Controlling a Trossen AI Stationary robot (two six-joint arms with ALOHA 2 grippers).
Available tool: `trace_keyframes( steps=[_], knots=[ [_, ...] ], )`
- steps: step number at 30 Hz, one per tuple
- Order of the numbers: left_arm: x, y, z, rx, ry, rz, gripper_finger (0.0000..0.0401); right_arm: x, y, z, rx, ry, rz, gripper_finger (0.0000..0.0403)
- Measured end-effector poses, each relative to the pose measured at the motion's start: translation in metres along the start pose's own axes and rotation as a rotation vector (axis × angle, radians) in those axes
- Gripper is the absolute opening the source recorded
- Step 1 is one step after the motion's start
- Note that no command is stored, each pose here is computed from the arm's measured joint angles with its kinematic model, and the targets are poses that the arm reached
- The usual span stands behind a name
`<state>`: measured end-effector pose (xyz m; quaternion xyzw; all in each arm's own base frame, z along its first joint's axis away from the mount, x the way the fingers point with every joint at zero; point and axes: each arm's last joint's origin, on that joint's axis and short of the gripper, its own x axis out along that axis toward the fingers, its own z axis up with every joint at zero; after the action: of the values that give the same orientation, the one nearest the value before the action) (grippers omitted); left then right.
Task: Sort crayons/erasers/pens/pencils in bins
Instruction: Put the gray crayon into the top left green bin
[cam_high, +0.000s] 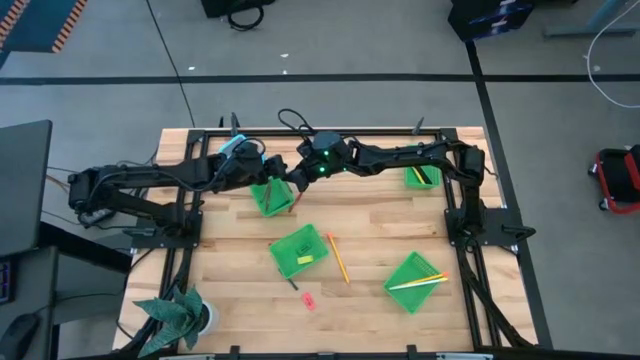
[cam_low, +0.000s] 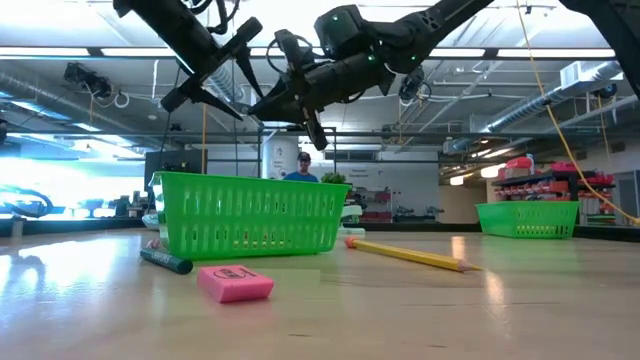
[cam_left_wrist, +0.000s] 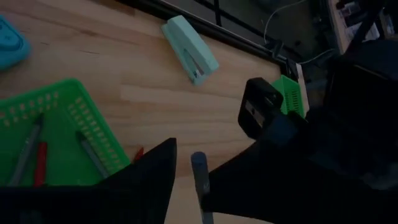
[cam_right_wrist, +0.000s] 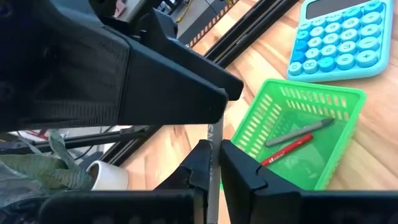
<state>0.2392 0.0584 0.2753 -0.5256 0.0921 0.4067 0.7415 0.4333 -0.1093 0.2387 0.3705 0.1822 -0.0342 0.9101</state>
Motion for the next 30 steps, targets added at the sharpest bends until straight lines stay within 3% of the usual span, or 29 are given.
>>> trace_keyframes(
  steps=[16,30],
  knots=[
    [-0.0001,0.001,-0.0003,-0.048,0.0,0.011,0.0201,-0.0001,-0.0001,0.0001,0.01,0.0,0.0,0.0035],
    [-0.0001,0.0016,-0.0002,-0.02,-0.009,0.019,0.0177,-0.0002,0.0003,-0.0001,0.01,0.009,0.013,0.0035]
  ],
)
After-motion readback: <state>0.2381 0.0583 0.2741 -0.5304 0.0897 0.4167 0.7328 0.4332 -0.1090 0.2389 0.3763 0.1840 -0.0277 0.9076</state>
